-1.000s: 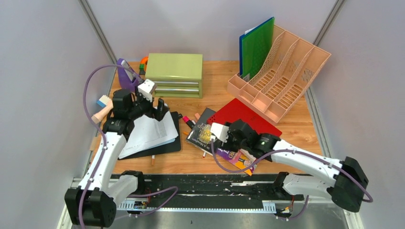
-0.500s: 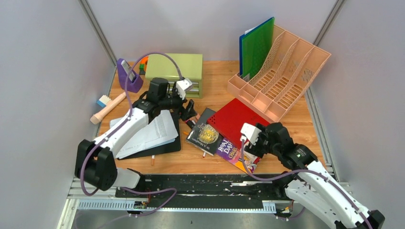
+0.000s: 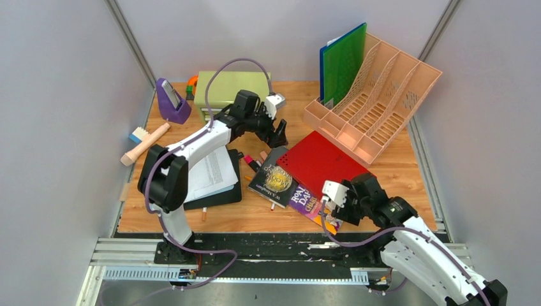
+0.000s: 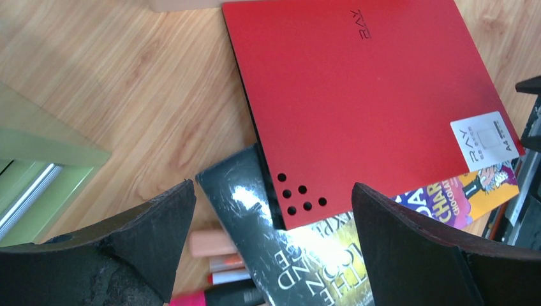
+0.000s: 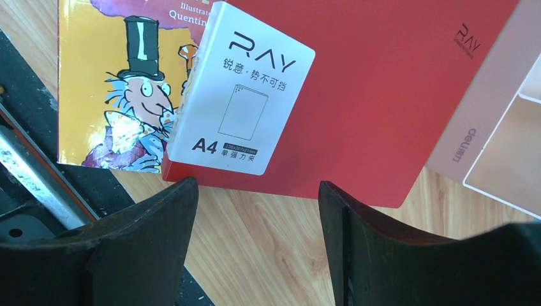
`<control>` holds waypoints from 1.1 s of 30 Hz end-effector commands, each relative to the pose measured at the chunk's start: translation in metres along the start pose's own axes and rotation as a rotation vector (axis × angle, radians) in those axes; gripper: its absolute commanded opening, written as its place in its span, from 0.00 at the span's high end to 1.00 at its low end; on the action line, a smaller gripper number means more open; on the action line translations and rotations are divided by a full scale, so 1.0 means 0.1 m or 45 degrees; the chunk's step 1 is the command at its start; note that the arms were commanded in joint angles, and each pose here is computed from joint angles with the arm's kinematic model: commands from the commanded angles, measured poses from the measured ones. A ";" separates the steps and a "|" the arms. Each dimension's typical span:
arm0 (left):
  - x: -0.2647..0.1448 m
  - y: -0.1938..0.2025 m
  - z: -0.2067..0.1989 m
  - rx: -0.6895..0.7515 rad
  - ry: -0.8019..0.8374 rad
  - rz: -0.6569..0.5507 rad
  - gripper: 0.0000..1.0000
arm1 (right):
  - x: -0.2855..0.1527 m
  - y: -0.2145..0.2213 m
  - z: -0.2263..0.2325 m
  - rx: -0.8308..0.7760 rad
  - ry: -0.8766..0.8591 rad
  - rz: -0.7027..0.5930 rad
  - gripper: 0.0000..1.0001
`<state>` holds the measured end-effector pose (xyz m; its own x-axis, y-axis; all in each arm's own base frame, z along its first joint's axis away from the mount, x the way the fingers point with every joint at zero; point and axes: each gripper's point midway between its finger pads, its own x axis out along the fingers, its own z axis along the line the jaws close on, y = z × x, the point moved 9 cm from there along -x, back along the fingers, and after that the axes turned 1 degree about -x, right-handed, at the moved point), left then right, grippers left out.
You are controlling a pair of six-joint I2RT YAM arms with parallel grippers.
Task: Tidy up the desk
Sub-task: Pick up the folder from the center of the board.
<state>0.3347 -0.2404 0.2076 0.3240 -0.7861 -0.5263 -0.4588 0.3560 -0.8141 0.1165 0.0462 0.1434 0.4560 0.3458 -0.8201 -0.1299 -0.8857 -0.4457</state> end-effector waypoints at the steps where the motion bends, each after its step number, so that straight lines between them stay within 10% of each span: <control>1: 0.15 -0.13 -0.02 -0.058 0.031 -0.014 0.00 | 0.04 -0.01 0.00 -0.020 -0.021 -0.011 0.30; 33: 0.79 0.19 -0.03 -0.253 0.126 0.118 0.00 | -0.12 0.10 -0.04 -0.046 0.030 0.136 0.33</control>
<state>0.3439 -0.2827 0.1372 0.1920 -0.7685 -0.6104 -0.6747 0.3482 -0.6507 0.1134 0.0377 0.1465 0.4383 0.2778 -0.8548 -0.1453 -0.9166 -0.3724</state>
